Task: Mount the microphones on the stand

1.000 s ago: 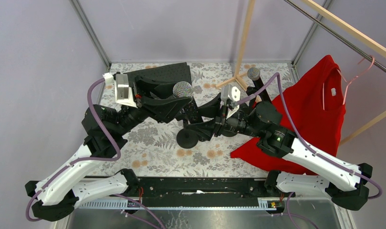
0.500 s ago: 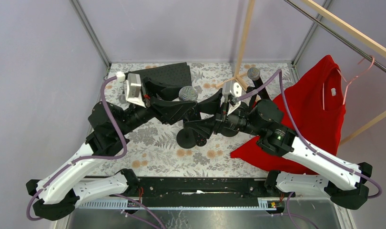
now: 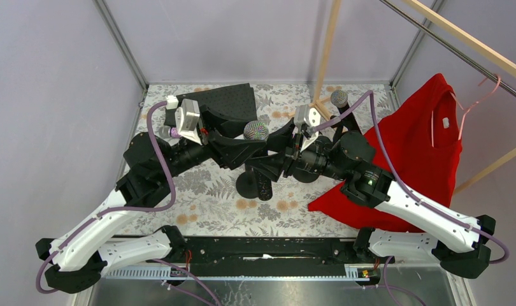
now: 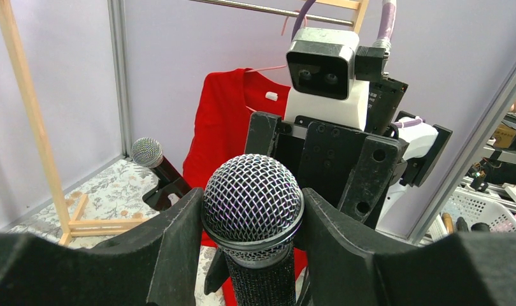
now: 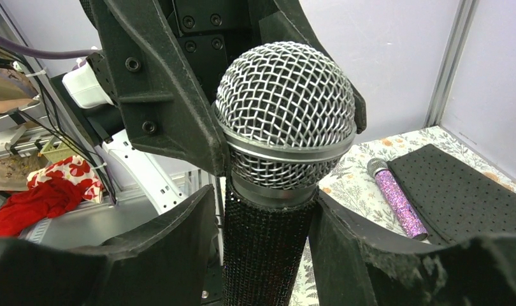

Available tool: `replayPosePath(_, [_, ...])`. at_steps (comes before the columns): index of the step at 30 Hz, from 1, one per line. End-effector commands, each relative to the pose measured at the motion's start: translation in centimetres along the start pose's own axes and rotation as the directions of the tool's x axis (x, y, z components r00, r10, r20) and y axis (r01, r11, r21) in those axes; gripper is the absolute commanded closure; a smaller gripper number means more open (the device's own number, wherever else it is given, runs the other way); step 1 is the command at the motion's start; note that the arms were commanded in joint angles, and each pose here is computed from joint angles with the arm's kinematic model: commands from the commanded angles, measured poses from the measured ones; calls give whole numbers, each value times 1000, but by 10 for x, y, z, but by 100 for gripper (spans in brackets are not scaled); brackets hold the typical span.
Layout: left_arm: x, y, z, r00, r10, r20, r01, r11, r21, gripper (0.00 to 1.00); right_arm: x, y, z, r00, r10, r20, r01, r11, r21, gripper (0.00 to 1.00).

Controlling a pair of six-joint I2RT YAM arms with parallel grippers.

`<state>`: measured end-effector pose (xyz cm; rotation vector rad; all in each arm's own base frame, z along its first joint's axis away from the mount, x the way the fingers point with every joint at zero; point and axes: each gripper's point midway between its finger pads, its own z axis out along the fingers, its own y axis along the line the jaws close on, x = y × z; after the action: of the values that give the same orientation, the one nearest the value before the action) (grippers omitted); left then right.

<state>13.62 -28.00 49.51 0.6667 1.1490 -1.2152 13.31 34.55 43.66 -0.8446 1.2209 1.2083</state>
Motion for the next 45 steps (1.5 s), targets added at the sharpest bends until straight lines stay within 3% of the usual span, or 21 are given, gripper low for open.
replayPosePath(1, [-29,-11,-2,997,36,69,-39,999,35,100,-34,5,-1,996,-13,93,13,1000,-4,41])
replayPosePath(18, [-27,-12,-6,997,46,57,-48,998,33,100,-36,1,-2,995,-11,95,10,1000,20,46])
replayPosePath(24, [-24,-10,-6,998,45,53,-46,999,29,100,-32,0,-1,996,-14,86,12,1000,22,65])
replayPosePath(27, [-24,-10,-8,997,46,59,-48,999,26,98,-30,-1,-1,996,-19,85,17,1000,24,80])
replayPosePath(28, [-24,-10,-8,997,48,62,-49,999,22,91,-29,-1,-2,996,-23,86,20,999,26,86])
replayPosePath(31, [-20,-7,-10,997,47,57,-48,999,13,43,-27,-4,-4,996,-24,90,20,999,44,97])
replayPosePath(34, [-13,-3,-15,998,42,50,-42,999,-12,17,-27,-11,-8,995,-25,98,17,996,84,100])
replayPosePath(39, [5,9,-30,999,15,50,-11,996,-83,2,-25,-24,-24,994,-33,106,14,984,175,100])
replayPosePath(45, [53,29,-53,1000,1,-20,-4,986,-169,1,-7,-30,-39,997,-70,39,60,975,212,100])
